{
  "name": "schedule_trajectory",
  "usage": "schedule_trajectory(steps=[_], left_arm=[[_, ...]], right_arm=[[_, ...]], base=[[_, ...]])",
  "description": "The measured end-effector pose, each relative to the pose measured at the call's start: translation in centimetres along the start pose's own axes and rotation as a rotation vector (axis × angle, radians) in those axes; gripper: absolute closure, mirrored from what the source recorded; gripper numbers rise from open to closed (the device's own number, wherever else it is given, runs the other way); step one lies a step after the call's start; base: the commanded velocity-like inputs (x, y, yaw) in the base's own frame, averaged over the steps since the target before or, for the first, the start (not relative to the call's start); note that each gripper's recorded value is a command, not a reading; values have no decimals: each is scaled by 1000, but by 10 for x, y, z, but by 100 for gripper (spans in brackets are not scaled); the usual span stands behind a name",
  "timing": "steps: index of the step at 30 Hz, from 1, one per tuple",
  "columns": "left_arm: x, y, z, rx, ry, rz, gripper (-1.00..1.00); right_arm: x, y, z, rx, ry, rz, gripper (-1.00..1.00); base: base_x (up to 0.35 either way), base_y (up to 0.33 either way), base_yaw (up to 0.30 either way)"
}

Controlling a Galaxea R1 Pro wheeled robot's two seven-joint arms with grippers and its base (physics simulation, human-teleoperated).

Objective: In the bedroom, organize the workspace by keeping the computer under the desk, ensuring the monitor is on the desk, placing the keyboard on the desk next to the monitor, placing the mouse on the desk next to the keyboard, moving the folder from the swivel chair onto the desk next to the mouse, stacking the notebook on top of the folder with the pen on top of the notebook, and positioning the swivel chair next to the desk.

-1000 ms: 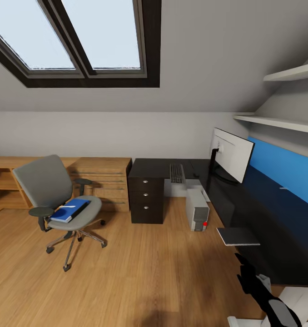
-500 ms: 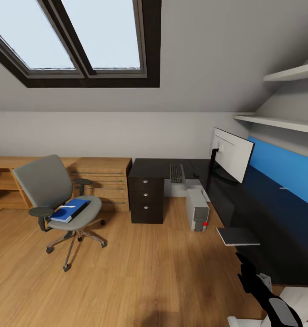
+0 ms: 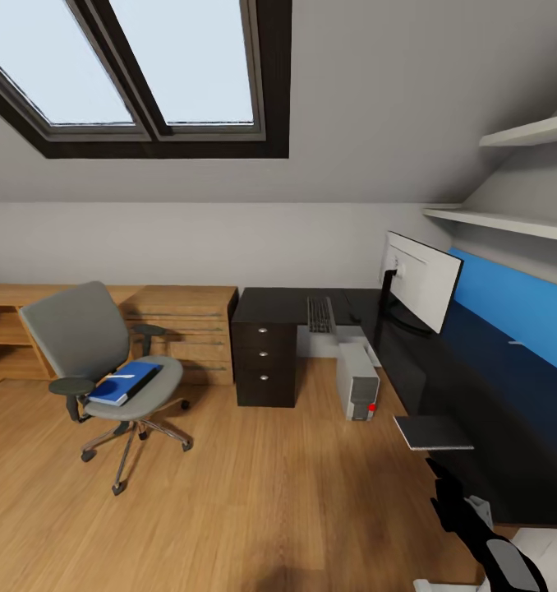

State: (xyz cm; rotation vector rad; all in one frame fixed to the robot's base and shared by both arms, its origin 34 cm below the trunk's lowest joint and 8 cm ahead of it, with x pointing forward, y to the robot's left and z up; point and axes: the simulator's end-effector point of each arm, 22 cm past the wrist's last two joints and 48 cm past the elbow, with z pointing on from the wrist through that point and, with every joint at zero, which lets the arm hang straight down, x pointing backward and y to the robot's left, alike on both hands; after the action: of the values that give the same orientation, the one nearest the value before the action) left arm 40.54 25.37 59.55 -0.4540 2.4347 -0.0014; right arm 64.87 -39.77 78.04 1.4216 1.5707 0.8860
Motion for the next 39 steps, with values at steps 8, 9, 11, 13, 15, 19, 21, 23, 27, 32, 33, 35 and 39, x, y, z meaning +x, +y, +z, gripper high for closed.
schedule_trajectory(steps=[8, 9, 11, 13, 15, 19, 21, 23, 27, 32, 33, 35, 39], left_arm=[[-3, -1, 0, 1, -7, 0, -100], [-3, -1, 0, 2, -7, 0, -100], [-3, -1, 0, 1, -7, -1, -100], [-3, -1, 0, 2, -7, -1, -100], [-3, 0, 0, 1, -7, -2, -100], [-2, 0, 0, 0, -7, -2, -100], [-2, 1, 0, 0, -6, -2, -100], [-1, 1, 0, -1, -5, -3, -100], [-2, 2, 0, -2, -8, -3, -100], [-7, 5, 0, -5, -28, -3, -100], [-7, 5, 0, -6, -31, -3, -100], [-8, 6, 0, -7, -35, -3, -100], [-8, 8, 0, -9, -37, -1, -100]], right_arm=[[0, -2, 0, 7, 0, 0, -100], [0, -2, 0, 7, 0, 0, -100], [-1, -2, 0, 8, 0, -1, -100], [-1, -2, 0, 8, 0, -1, -100], [-1, -2, 0, 9, -1, -1, -100], [-1, -2, 0, 9, -1, -2, -100], [-2, -2, 0, 8, -2, -2, -100], [-2, -2, 0, 9, -2, -2, -100], [-3, -2, 0, 9, -3, -2, -100], [-3, -2, 0, 9, -2, -2, -100], [-3, -2, 0, 9, -2, -2, -100], [-3, -2, 0, 8, -3, -2, -100], [-3, -2, 0, 8, -3, -2, -100]], base=[[161, 0, 0], [57, 0, 0], [41, 0, 0], [26, 0, 0], [17, 0, 0], [15, 0, 0], [58, -3, 0], [120, -20, 0], [197, -49, 0], [127, -31, 0], [55, -13, 0], [40, -10, 0], [23, -10, 0]])
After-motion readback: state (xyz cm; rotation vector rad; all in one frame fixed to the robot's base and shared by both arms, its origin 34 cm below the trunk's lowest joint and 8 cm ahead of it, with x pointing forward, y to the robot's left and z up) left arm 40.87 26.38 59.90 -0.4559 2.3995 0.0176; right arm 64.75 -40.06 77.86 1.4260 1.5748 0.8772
